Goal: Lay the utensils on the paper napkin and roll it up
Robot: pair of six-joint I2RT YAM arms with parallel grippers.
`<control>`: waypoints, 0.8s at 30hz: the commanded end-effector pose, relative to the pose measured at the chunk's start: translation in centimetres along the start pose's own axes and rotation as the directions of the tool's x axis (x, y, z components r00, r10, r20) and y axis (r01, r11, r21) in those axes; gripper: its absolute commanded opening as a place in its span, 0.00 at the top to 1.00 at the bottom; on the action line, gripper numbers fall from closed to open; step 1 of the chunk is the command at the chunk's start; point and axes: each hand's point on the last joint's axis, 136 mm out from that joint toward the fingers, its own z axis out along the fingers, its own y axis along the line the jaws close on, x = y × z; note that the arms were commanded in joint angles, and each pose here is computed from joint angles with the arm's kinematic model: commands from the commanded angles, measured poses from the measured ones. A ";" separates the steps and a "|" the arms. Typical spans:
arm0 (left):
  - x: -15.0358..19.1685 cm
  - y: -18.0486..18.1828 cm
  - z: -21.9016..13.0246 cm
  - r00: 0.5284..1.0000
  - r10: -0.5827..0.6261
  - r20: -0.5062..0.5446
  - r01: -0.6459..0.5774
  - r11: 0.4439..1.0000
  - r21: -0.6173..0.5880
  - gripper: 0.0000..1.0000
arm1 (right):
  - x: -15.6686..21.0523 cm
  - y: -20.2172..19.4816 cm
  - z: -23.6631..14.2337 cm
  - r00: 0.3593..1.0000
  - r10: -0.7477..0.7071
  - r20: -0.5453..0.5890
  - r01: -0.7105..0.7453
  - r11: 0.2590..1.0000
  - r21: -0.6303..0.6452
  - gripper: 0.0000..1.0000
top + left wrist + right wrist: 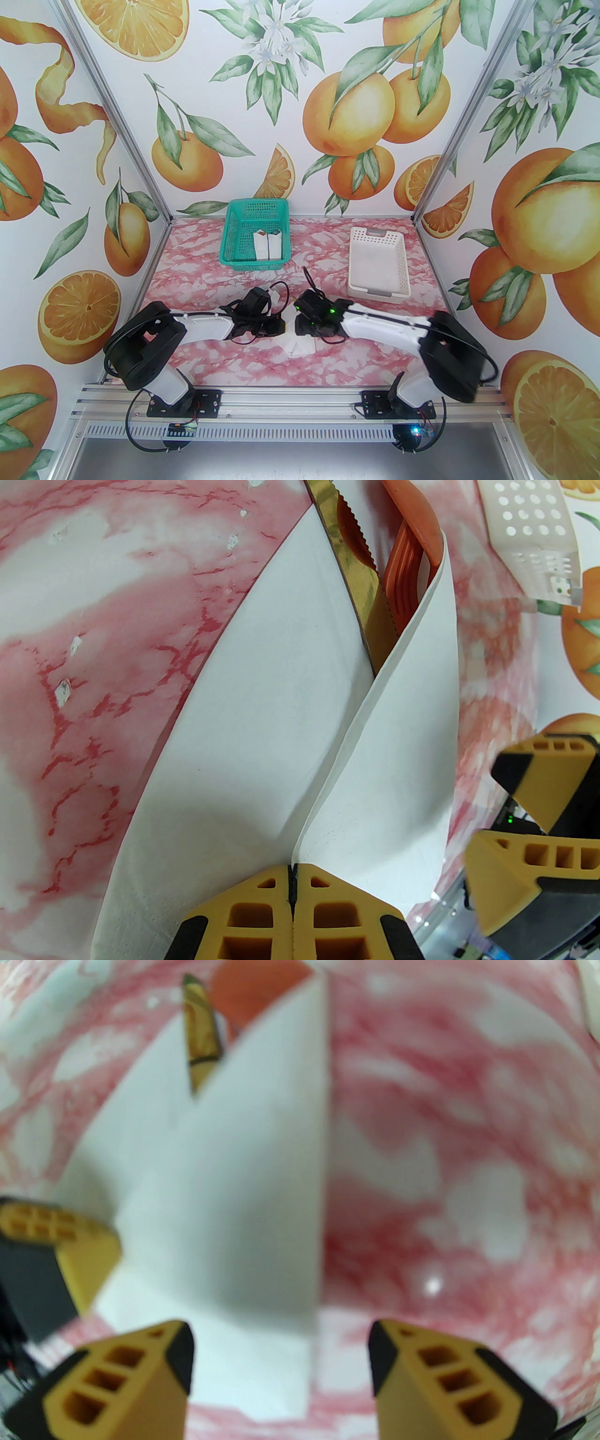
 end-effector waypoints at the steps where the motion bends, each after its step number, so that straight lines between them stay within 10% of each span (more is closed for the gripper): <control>1: 2.0 2.3 0.0 0.998 -0.044 -0.044 0.041 0.996 -0.080 1.00 | -0.5 0.2 0.7 0.999 -0.043 0.010 0.043 0.999 0.028 0.32; 24: 2.3 3.0 0.0 0.997 -0.058 -0.041 0.053 0.993 -0.107 1.00 | 1.2 -2.7 2.3 0.995 -0.079 -0.068 0.087 0.988 0.130 0.39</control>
